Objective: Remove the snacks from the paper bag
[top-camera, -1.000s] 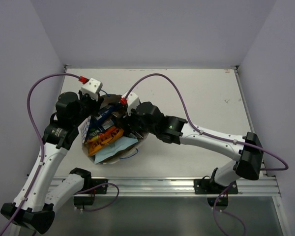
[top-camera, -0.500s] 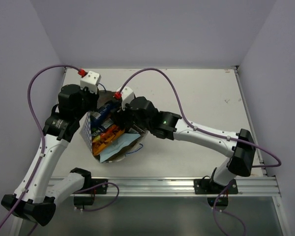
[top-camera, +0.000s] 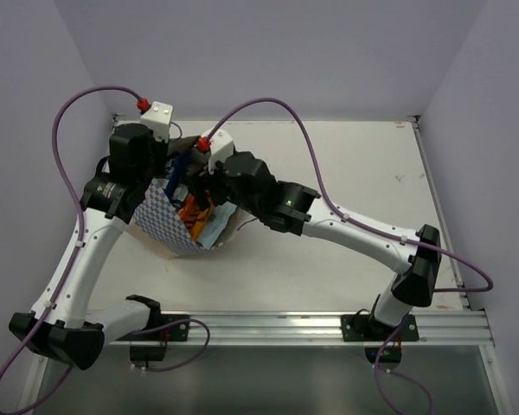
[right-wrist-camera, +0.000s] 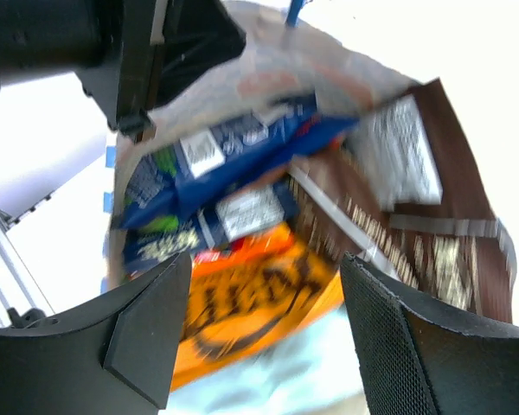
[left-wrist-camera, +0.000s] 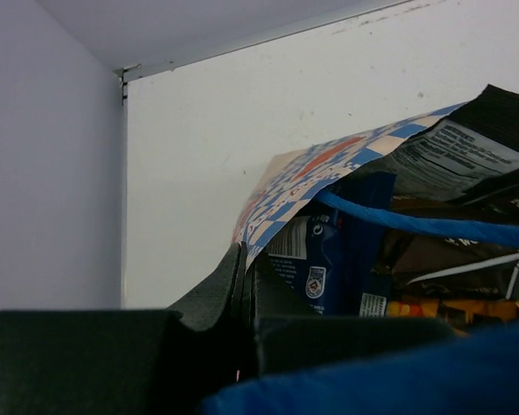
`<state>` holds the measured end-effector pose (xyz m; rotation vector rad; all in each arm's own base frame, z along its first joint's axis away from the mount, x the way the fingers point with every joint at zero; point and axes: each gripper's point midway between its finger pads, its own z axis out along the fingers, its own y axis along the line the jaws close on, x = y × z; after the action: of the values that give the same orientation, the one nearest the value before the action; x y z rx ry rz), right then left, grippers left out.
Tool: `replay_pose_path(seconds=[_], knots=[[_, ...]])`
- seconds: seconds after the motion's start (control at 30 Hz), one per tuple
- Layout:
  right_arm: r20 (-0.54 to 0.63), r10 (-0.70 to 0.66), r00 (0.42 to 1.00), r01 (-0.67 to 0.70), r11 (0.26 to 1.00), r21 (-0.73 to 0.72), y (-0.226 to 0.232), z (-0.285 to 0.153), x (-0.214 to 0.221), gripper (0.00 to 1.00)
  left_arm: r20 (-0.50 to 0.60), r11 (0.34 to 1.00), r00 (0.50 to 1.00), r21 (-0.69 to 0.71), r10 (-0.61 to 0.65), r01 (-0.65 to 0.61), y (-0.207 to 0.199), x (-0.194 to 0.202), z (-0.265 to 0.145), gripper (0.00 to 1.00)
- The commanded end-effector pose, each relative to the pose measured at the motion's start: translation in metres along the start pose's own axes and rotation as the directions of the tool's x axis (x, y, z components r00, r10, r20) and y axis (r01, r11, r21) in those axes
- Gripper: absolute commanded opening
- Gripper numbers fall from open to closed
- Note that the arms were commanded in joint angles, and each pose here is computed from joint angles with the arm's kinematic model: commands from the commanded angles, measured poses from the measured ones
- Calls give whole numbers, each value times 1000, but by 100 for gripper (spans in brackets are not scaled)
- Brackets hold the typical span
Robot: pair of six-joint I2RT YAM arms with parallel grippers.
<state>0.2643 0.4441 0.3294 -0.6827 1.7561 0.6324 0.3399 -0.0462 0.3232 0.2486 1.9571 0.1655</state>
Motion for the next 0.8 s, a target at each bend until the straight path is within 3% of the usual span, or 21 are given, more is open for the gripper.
replay_pose_path(seconds=[0.0, 0.2, 0.43, 0.77], knots=[[6, 57, 998, -58, 998, 28, -3, 3, -6, 73, 336, 992, 941, -95, -41, 77, 35, -103, -37, 0], [-47, 223, 974, -221, 975, 34, 2, 12, 27, 71, 307, 996, 950, 85, -56, 31, -5, -72, -28, 0], [-110, 397, 911, -392, 918, 65, 8, 24, 68, 69, 211, 985, 975, 169, -64, 28, -32, -20, -6, 0], [-113, 530, 841, -532, 847, 14, 28, 33, 55, 65, 178, 966, 976, 247, -128, 82, -47, -16, -6, 0]])
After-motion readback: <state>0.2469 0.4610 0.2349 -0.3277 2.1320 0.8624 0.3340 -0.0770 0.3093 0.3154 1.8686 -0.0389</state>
